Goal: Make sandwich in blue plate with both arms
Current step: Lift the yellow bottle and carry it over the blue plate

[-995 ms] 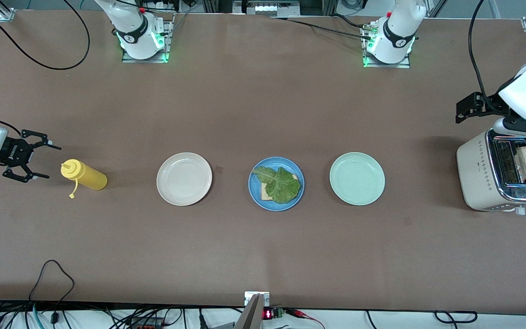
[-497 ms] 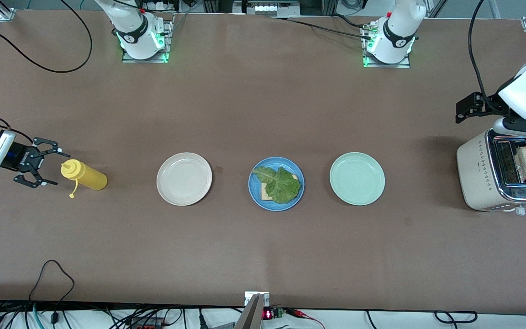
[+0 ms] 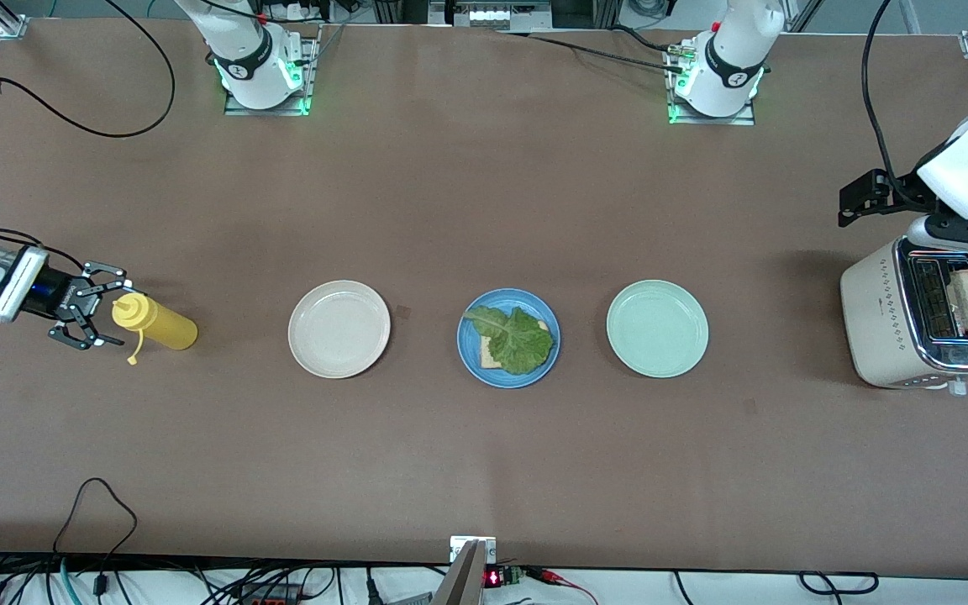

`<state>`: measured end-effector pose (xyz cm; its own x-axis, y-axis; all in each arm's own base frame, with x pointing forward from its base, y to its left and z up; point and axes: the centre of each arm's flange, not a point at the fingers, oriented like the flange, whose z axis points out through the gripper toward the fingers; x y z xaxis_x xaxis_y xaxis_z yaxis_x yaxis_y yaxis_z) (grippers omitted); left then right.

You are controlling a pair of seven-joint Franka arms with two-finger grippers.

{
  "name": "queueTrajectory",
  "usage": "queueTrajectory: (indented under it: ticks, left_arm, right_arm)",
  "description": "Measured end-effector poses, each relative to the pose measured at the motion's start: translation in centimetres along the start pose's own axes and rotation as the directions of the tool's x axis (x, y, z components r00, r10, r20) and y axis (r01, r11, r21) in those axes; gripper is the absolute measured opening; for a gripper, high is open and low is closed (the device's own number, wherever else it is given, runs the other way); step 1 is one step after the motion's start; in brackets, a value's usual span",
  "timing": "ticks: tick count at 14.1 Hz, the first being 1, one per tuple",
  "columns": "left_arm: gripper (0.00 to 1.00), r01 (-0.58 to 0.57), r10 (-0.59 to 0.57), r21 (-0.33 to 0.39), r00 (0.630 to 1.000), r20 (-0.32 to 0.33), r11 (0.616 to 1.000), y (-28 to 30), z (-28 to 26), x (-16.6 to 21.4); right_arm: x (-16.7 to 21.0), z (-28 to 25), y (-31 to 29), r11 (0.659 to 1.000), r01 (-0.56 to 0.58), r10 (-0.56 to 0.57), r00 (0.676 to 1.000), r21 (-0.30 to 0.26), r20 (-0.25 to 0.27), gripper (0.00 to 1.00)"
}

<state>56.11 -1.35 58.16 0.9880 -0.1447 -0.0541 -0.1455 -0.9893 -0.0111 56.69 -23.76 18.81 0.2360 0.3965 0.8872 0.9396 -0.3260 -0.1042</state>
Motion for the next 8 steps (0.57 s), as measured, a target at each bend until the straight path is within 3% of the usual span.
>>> queueTrajectory:
  ticks: [8]
  left_arm:
    - [1.0,0.0,0.0,0.0,1.0,0.0,1.0,0.0,0.0,0.0]
  right_arm:
    - [-3.4,3.0,-0.8,1.0,-0.01,0.013,0.993,0.023,-0.113,1.0]
